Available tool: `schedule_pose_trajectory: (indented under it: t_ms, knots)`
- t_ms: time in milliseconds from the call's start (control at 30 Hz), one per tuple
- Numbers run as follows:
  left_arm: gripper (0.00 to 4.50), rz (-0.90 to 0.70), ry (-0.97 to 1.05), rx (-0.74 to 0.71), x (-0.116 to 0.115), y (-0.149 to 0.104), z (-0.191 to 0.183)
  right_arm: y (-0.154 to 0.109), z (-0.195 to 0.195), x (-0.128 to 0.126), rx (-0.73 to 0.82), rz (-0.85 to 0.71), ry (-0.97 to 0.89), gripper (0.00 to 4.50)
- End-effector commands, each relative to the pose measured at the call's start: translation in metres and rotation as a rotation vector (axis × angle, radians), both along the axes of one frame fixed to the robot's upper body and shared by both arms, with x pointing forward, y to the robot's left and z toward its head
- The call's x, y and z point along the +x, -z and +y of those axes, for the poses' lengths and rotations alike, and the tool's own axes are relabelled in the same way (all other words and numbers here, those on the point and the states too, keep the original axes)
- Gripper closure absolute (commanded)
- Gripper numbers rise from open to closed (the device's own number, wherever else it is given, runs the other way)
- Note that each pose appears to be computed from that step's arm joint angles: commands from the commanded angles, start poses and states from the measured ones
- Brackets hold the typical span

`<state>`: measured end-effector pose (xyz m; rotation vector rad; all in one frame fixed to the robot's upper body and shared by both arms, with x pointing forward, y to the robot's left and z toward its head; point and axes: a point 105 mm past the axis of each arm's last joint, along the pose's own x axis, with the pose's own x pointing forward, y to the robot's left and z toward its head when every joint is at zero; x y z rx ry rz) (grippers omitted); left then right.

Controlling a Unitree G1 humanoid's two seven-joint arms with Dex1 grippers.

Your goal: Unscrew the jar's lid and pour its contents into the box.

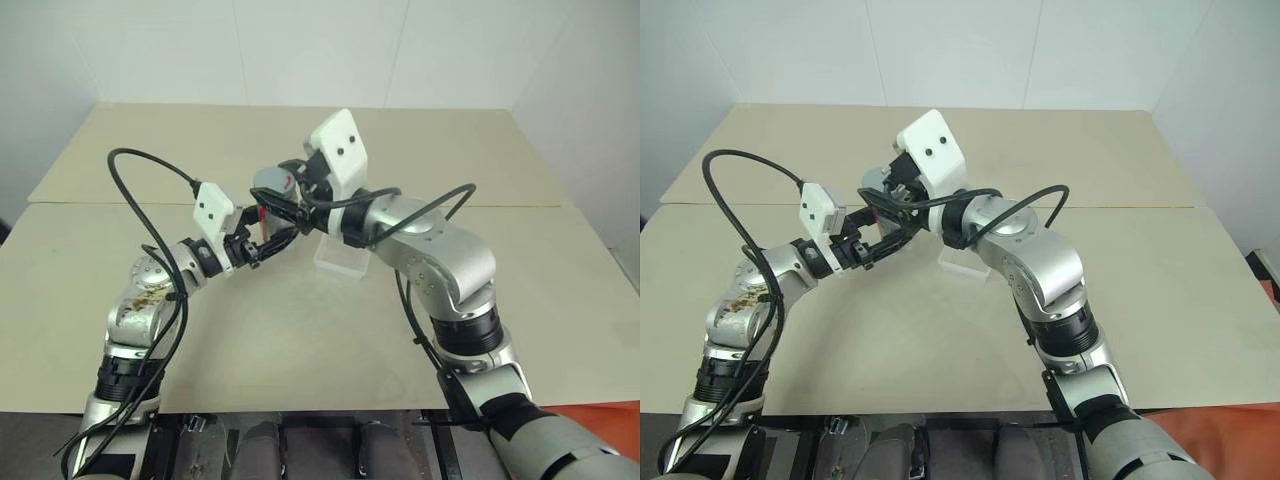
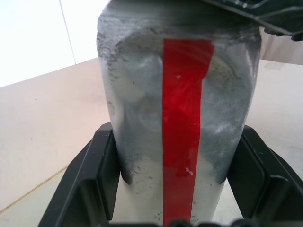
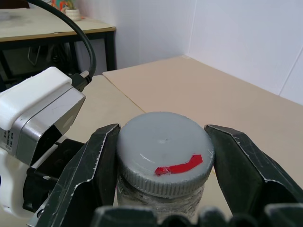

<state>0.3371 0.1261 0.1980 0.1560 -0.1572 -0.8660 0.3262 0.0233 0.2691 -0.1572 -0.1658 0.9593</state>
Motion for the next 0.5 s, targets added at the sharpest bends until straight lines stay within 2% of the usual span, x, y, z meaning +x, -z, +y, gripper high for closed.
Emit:
schedule_pose_trajectory:
  t_ms: [33, 267, 500]
  knots:
    - [1.72, -0.043, 0.094, 0.018, -0.015, -0.010, -0.006, -0.016, -0.005, -0.003, 0.023, -0.062, -0.014, 1.70]
    - [1.72, -0.064, 0.436, 0.019, -0.056, -0.018, -0.005, -0.015, -0.018, -0.033, 0.029, -0.029, -0.414, 1.70]
    - [1.72, -0.069, 0.579, 0.042, -0.070, -0.025, -0.009, -0.004, -0.032, -0.064, -0.070, -0.022, -0.792, 1.70]
